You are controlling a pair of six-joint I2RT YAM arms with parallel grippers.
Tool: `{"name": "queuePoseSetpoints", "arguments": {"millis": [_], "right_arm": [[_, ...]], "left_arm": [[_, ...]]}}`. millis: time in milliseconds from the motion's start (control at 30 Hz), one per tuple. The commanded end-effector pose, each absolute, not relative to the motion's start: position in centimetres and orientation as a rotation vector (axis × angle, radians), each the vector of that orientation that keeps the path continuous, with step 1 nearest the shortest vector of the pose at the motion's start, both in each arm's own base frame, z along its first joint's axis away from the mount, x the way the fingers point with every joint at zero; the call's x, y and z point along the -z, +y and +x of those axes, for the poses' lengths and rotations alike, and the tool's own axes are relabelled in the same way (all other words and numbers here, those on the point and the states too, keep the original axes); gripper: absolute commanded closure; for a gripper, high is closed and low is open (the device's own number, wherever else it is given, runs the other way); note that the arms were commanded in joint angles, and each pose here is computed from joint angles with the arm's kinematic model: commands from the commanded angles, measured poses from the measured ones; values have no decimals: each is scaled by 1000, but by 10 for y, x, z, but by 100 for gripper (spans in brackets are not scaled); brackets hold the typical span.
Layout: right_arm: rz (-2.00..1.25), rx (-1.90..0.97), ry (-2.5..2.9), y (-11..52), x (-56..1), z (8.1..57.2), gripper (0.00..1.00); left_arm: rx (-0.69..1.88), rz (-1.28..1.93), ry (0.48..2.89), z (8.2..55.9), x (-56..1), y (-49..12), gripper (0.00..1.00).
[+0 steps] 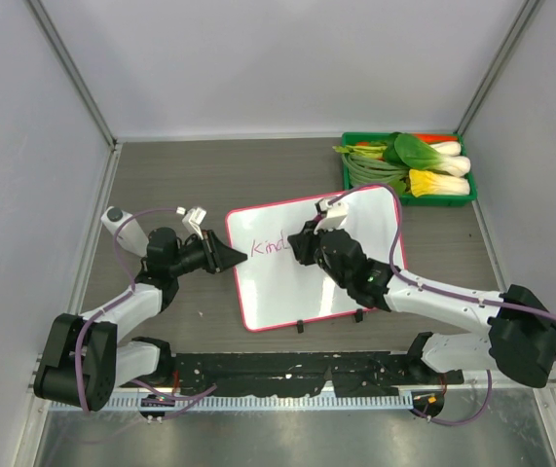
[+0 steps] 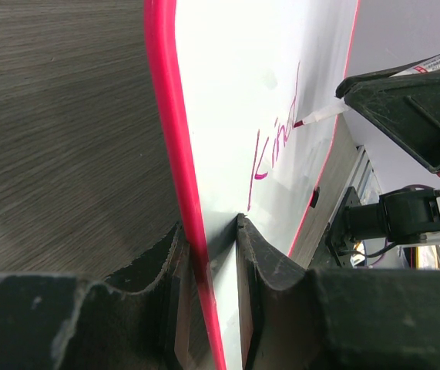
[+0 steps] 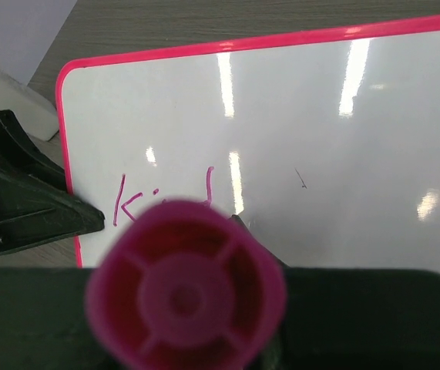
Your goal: Write a sentence on the whiteboard
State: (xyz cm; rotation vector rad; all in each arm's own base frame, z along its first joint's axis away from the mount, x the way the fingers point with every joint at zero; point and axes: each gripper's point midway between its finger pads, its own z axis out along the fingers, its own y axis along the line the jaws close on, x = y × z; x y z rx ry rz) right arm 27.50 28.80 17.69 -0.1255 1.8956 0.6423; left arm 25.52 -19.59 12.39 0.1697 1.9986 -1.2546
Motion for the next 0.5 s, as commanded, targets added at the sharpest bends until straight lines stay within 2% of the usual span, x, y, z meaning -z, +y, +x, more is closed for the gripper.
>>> {"name": "queuePoseSetpoints", "arguments": {"millis": [0,233,467], "right_arm": [[-87,-654,1798,287,-217,285,98],[-63,-634,1763,286,-232,292,99],[-64,-607,1782,289,-222,297,98]], "left_arm": [[1237,246,2011,248,-114,-200,100],[1236,244,2012,248,-114,-200,100],[1236,247,2012,247,-114,-200,100]]}}
